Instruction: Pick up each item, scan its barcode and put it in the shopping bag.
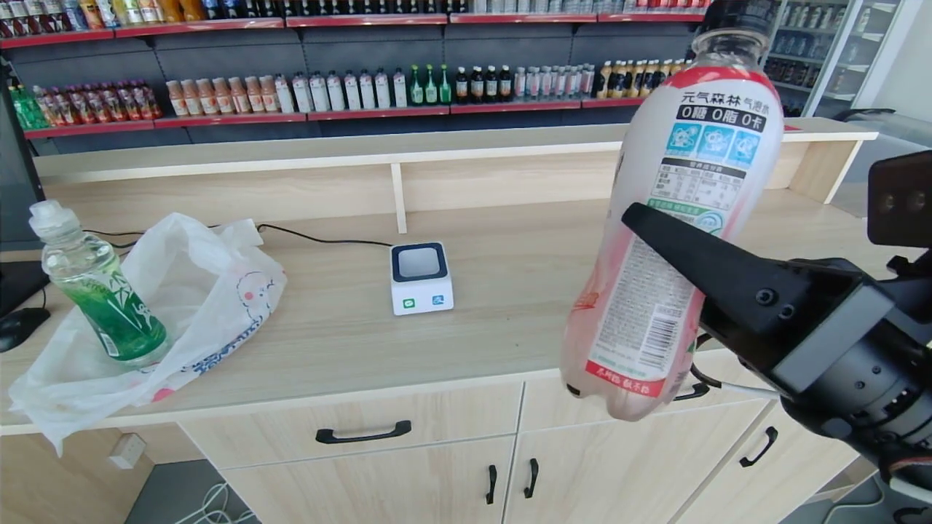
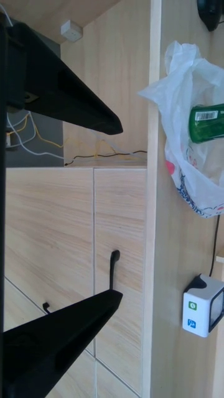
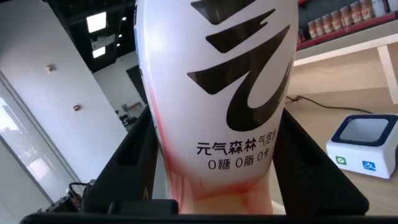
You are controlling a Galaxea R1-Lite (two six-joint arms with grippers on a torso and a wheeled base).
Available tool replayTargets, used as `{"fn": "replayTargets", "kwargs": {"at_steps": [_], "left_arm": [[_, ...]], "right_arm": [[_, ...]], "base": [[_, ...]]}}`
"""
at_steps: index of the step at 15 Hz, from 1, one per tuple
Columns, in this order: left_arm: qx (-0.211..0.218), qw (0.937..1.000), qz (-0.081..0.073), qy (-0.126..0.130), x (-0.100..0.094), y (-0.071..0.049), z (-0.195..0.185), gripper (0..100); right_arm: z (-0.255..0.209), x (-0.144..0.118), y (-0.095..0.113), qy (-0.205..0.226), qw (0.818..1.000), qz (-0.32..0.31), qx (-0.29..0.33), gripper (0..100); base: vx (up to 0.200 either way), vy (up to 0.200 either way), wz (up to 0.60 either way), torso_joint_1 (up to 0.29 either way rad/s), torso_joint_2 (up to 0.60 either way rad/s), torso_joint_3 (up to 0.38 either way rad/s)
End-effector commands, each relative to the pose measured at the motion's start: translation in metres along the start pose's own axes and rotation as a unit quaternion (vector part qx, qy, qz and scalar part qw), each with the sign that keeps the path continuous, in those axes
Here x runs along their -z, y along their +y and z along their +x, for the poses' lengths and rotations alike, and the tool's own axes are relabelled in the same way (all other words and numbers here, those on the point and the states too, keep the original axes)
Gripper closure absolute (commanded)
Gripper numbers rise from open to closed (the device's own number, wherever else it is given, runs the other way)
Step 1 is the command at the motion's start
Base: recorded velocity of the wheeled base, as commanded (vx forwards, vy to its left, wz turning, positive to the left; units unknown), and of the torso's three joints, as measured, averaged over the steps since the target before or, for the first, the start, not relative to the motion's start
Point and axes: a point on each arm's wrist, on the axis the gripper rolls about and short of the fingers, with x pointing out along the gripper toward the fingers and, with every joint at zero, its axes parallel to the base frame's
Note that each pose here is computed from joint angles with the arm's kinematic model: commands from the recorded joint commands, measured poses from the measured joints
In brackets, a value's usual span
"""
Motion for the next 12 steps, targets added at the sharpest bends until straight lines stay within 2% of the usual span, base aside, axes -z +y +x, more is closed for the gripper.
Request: {"fn": "replayTargets", "kwargs": {"at_steps": [1, 4, 7, 12], "left_arm": [[-0.001, 1.0, 0.0, 0.0, 0.0, 0.0, 0.0, 0], [-0.001, 1.0, 0.0, 0.0, 0.0, 0.0, 0.0, 0], [-0.001, 1.0, 0.0, 0.0, 0.0, 0.0, 0.0, 0], [-0.001, 1.0, 0.0, 0.001, 0.0, 0.0, 0.0, 0]], "right_arm": [[0.029, 0.008, -0.008, -0.005, 1.0, 0.002, -0.012, 100], [0.036, 0.004, -0.008, -0.017, 1.0, 0.014, -0.02, 100], [0.031, -0.006, 0.007, -0.029, 0.998, 0.039, -0.041, 100], [0.031, -0.006, 0.006, -0.028, 0.999, 0.025, -0.039, 100]], "base": [[0.0, 0.0, 0.0, 0.0, 0.0, 0.0], [0.0, 0.0, 0.0, 0.0, 0.0, 0.0], [0.0, 0.0, 0.0, 0.0, 0.0, 0.0], [0.0, 0.0, 0.0, 0.0, 0.0, 0.0]]}}
